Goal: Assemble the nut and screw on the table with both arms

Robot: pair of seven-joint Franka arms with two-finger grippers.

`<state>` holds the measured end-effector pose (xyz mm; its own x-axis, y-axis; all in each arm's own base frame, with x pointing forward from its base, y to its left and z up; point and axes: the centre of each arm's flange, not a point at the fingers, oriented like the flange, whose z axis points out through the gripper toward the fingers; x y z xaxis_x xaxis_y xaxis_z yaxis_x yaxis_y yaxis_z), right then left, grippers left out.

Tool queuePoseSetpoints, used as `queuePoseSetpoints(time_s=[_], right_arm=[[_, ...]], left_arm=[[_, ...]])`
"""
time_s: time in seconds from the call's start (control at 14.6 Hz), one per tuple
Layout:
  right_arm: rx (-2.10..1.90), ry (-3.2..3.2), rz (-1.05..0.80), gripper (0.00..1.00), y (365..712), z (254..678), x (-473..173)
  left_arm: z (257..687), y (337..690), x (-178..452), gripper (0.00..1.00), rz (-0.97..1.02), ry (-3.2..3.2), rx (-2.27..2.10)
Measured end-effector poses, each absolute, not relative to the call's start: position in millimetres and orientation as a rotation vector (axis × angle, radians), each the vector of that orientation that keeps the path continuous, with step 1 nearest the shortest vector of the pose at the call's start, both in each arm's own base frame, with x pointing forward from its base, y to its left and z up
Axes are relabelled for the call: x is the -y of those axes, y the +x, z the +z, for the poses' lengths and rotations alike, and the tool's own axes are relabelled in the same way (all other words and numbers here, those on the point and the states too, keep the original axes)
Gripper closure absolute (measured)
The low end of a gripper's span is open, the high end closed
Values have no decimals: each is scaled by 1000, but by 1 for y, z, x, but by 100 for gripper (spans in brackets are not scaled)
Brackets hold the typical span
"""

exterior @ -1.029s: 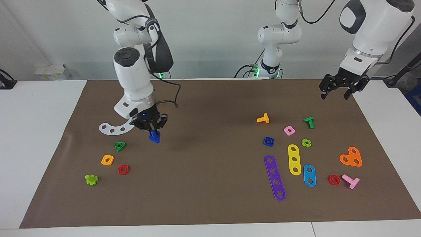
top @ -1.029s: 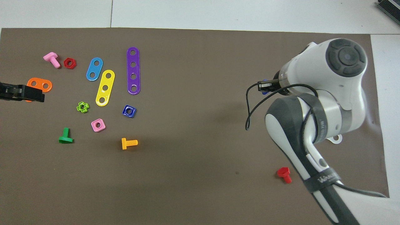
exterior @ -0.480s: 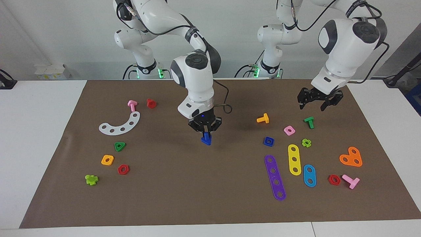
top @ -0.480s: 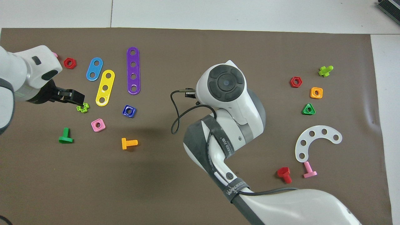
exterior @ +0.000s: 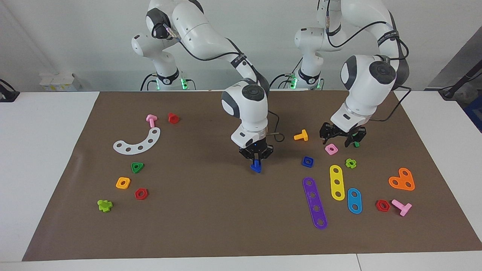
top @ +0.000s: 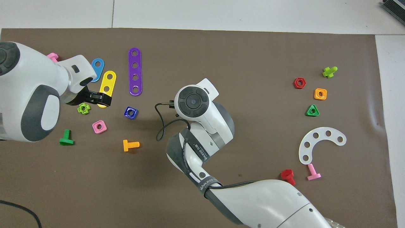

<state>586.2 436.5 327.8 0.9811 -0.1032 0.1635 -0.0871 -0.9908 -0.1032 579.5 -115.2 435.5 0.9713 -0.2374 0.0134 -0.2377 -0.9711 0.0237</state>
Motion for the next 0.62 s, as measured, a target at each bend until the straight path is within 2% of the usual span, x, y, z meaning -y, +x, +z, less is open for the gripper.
queuePoseSetpoints(time_s=[0.41, 0.55, 0.62], right_arm=[[-117, -3040, -242, 81, 575, 321, -447], [-115, -3052, -224, 67, 571, 314, -447], [-116, -3056, -217, 55, 570, 311, -446]], left_arm=[[389, 579, 150, 15, 43, 3078, 466], [366, 582, 158, 16, 37, 3061, 551], [357, 584, 159, 16, 32, 3038, 594]])
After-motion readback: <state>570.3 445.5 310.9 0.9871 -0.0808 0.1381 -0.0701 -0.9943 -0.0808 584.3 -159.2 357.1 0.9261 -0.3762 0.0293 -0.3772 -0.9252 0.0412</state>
